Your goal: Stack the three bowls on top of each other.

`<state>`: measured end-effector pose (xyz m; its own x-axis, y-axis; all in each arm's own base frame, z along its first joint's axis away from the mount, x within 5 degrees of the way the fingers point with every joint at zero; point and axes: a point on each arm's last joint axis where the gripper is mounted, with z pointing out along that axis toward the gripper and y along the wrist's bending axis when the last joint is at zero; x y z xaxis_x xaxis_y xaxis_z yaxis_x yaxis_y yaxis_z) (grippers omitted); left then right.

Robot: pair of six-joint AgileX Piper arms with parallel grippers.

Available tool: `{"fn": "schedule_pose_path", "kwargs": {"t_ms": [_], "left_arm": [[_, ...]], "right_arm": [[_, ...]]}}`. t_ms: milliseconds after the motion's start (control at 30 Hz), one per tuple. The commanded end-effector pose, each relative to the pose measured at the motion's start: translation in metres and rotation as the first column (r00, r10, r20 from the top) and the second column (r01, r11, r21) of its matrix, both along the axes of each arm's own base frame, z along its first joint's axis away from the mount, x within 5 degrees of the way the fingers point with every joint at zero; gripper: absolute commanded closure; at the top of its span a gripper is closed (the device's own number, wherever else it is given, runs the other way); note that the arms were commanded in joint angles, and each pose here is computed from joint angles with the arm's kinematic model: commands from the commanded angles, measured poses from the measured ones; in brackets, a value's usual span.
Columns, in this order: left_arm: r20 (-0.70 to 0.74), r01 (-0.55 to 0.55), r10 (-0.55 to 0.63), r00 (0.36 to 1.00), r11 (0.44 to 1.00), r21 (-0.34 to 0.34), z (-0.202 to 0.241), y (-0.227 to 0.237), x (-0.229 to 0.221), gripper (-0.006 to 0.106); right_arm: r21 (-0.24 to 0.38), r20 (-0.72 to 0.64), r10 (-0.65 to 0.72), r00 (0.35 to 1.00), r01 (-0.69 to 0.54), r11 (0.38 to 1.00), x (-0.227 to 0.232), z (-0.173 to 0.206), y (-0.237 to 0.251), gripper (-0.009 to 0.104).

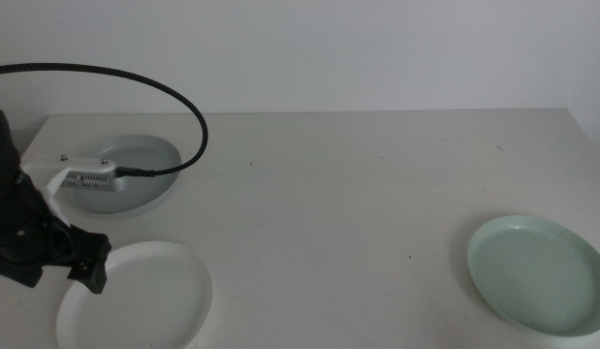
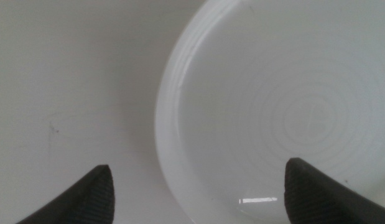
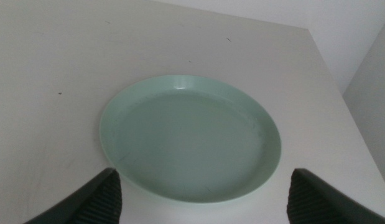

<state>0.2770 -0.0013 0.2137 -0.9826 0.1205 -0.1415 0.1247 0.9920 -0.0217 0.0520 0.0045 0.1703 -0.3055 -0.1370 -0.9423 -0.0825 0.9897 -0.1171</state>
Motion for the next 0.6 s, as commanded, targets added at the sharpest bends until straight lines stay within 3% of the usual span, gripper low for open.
{"fn": "schedule_pose_path", "kwargs": {"t_ms": [0, 133, 333, 567], "left_arm": [[0.063, -0.013, 0.014, 0.998, 1.000, -0.013, 0.010, 0.000, 0.005, -0.005], [0.051, -0.019, 0.020, 0.999, 1.000, -0.024, 0.004, 0.004, 0.008, -0.005], [0.041, -0.069, 0.077, 0.996, 0.984, -0.164, -0.001, 0.025, 0.009, -0.005], [-0.035, -0.064, 0.059, 0.998, 0.983, -0.174, -0.024, 0.028, 0.015, -0.005]], "right_arm": [[-0.014, 0.105, -0.016, 0.994, 0.017, 1.000, 0.000, 0.009, -0.002, 0.026], [-0.014, 0.105, -0.016, 0.994, 0.017, 1.000, 0.000, 0.009, -0.002, 0.026], [-0.014, 0.105, -0.016, 0.994, 0.017, 1.000, 0.000, 0.009, -0.002, 0.026], [-0.014, 0.105, -0.016, 0.994, 0.017, 1.000, 0.000, 0.009, -0.002, 0.026]]}}
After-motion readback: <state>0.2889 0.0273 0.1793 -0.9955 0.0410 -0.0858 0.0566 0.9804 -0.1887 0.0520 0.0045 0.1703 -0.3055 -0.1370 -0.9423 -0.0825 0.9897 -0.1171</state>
